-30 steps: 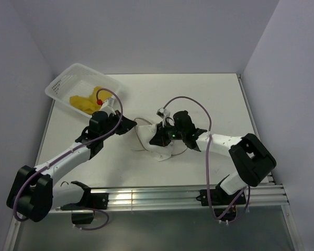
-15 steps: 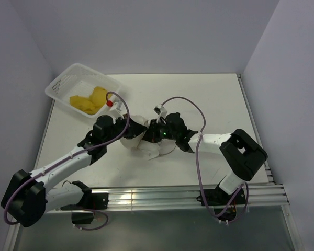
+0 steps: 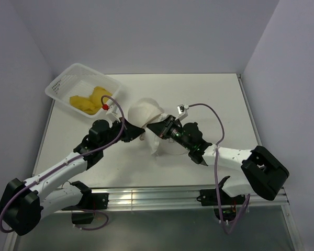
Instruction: Place the bra in the laundry bag and zip it closed
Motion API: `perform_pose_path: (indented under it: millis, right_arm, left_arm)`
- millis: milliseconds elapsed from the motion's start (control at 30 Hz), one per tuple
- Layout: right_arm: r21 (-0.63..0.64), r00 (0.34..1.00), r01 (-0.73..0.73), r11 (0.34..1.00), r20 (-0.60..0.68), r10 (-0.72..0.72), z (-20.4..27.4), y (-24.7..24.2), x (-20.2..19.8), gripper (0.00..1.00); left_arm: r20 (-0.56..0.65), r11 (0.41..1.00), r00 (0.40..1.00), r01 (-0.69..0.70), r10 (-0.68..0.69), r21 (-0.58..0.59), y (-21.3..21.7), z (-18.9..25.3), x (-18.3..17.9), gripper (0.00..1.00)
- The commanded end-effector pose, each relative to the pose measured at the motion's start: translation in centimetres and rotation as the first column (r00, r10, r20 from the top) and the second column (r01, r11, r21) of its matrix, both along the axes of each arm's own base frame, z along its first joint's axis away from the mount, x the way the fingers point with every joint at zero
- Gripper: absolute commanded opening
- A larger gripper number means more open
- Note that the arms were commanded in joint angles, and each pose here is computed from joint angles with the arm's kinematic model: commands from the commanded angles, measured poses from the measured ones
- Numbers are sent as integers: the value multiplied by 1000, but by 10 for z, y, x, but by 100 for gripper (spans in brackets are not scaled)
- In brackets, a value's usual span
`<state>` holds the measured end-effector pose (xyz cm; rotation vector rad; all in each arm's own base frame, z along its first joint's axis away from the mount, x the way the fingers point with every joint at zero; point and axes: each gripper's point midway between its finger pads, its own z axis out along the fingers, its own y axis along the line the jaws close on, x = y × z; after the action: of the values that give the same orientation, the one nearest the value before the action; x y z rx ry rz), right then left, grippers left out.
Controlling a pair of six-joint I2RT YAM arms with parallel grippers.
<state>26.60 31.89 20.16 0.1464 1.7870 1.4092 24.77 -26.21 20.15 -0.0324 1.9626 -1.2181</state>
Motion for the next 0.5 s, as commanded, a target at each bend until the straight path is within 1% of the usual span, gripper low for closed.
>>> perform_pose_path:
  millis: [0,33,67,133,167,200,300,367,433,467]
  right_arm:
    - [49,984,177,983,24,-178,26,-9,19,0]
    - [26,980,198,980,13,-198,23,-4,21,0]
    - [-34,974,224,974,-25,-225,-1,-3,27,0]
    - [-63,960,265,962,-77,-269,-19,-1,39,0]
    - [-121,951,276,954,-113,-290,-41,-1,41,0]
    - [-127,940,294,947,-142,-310,-48,-1,44,0]
    - [-181,906,364,914,-158,-392,-61,-12,53,0]
    - [-217,883,410,886,-150,-445,-59,-19,59,0]
    - [-224,876,427,876,-136,-462,-50,-17,66,0]
    - [-274,862,440,855,-140,-488,-60,-20,68,0]
  left_arm:
    - [-17,998,999,49,-50,-49,-9,3,-10,0]
    - [-28,997,998,57,-59,-56,-10,-1,-12,0]
    - [-33,993,996,80,-83,-84,-14,2,-15,0]
    - [-50,989,993,101,-107,-108,-16,0,-20,0]
    - [-62,984,989,124,-133,-131,-19,2,-24,0]
    - [-72,981,987,130,-142,-142,-20,2,-27,0]
    - [-123,972,977,152,-175,-177,-21,-2,-37,0]
    - [-152,967,971,155,-187,-201,-20,-3,-43,0]
    - [-173,965,965,158,-196,-210,-20,-7,-47,0]
    - [-181,964,964,153,-194,-216,-19,-7,-48,0]
